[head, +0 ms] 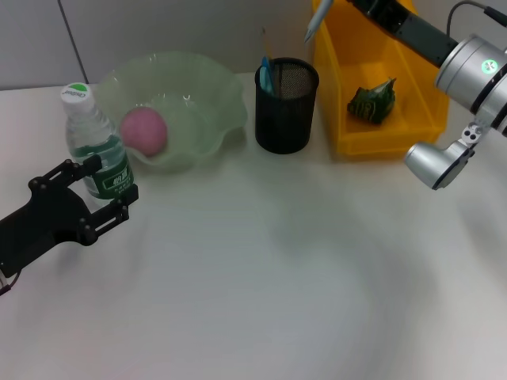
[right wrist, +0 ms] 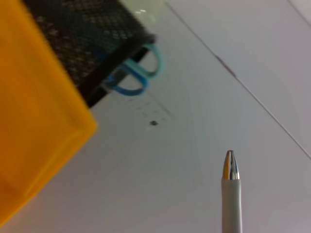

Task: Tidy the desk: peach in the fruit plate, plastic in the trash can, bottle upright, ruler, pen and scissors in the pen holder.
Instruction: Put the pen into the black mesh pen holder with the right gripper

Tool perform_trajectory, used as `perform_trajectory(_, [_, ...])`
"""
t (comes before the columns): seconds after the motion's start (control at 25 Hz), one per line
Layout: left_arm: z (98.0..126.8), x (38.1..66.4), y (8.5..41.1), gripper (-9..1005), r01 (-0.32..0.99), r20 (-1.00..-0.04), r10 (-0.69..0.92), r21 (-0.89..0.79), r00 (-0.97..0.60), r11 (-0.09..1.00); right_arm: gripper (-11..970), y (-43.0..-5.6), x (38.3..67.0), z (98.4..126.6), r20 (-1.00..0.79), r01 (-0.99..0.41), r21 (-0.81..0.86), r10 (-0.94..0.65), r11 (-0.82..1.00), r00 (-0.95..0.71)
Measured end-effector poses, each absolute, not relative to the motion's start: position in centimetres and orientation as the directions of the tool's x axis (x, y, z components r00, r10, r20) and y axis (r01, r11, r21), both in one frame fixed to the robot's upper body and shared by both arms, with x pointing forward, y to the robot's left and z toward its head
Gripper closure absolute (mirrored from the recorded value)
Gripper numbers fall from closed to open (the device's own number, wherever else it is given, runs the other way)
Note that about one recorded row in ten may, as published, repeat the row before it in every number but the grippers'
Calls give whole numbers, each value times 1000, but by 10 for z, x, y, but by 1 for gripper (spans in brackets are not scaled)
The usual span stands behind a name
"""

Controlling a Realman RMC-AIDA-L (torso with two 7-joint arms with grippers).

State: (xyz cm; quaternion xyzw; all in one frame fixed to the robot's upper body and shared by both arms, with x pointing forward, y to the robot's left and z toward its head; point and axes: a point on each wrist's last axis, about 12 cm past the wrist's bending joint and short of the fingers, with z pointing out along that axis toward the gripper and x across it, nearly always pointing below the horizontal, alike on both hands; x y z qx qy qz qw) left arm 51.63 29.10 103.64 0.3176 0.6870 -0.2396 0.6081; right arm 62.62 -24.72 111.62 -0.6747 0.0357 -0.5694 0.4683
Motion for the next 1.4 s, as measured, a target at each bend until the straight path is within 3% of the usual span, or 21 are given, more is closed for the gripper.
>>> perform_trajectory(0.44, [1035,515,291,249,726,-986,165,93,-30,682,837,-241,634,1112,893,524,-450,-376,-723,248])
perform_trajectory(1.4, [1036,516,292,249,703,-986,167,122,5,701,836,-239,638,1103,948,511,-314,-241,-800,206])
